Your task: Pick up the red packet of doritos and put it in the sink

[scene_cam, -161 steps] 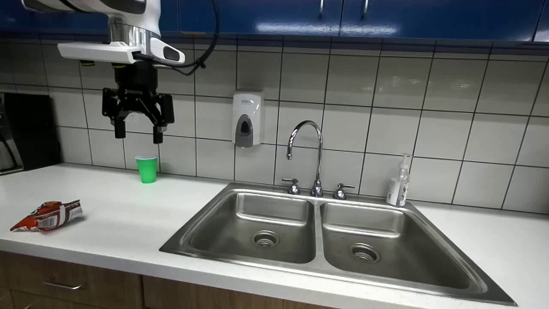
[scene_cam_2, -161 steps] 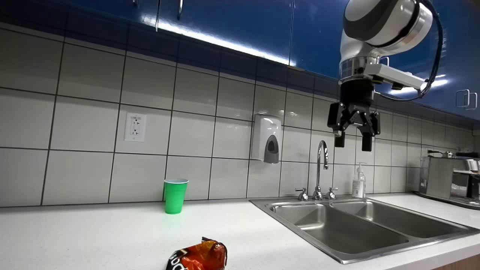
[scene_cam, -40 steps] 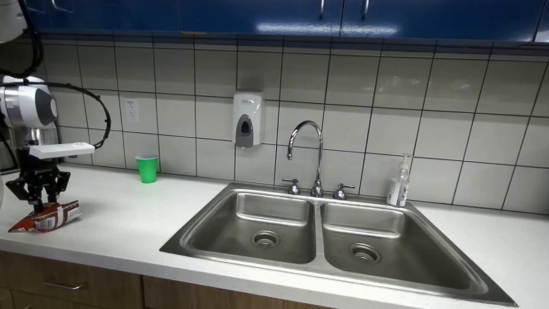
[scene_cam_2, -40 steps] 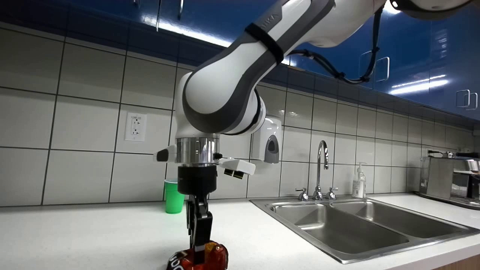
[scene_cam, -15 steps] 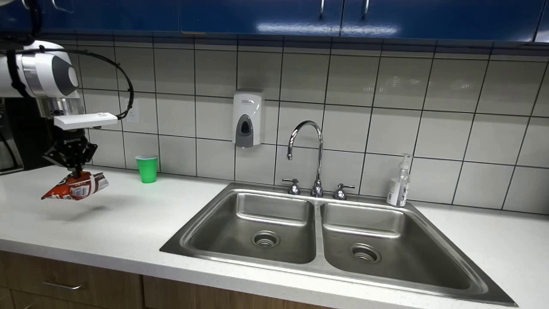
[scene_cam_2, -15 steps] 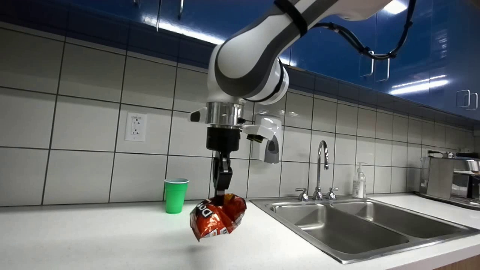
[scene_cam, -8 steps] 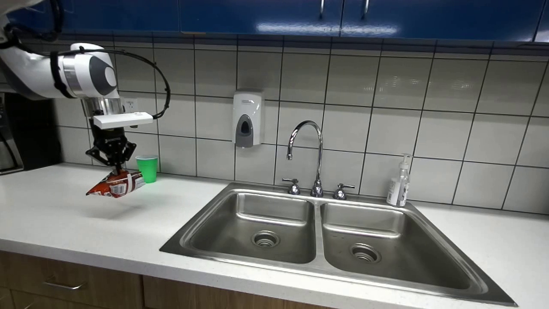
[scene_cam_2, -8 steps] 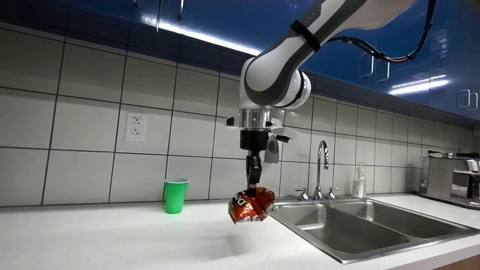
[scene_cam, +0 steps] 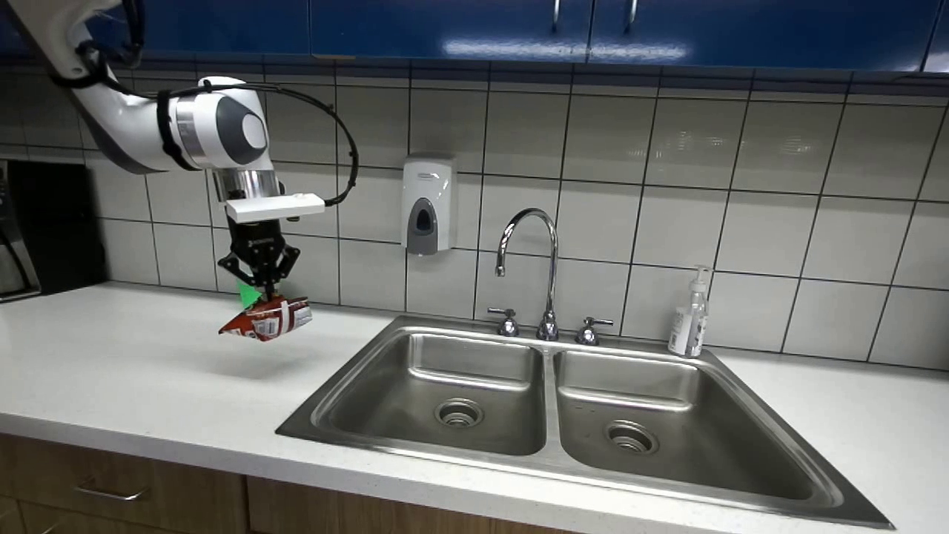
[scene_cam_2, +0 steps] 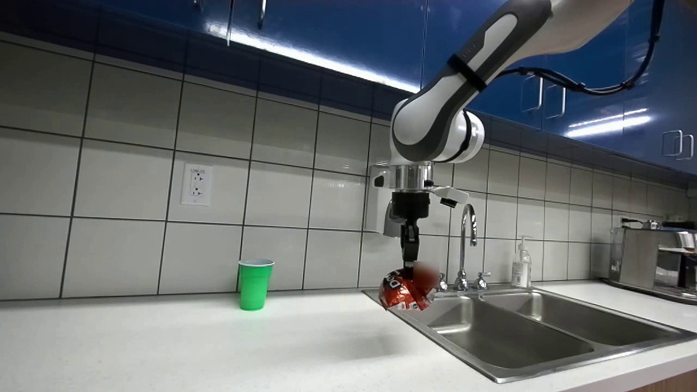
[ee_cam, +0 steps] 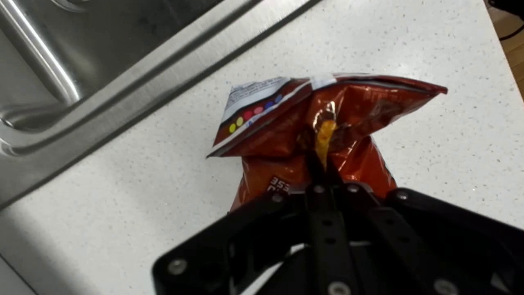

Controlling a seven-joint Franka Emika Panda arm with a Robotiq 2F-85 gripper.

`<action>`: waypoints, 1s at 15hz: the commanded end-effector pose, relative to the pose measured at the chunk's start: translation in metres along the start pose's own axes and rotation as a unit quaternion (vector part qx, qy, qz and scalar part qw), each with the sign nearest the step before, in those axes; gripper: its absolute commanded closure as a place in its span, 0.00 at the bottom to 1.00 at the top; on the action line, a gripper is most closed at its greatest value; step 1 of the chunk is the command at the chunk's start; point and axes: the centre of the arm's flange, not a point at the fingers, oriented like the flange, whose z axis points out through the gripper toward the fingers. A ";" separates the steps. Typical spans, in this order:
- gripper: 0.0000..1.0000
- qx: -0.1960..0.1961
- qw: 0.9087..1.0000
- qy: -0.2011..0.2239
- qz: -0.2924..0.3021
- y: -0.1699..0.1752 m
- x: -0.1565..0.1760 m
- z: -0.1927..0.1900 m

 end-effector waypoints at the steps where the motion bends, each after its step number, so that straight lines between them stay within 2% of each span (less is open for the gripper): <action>1: 1.00 -0.006 0.999 -0.008 0.043 0.017 -0.037 0.000; 15: 1.00 0.009 0.985 -0.034 0.167 0.099 -0.157 0.044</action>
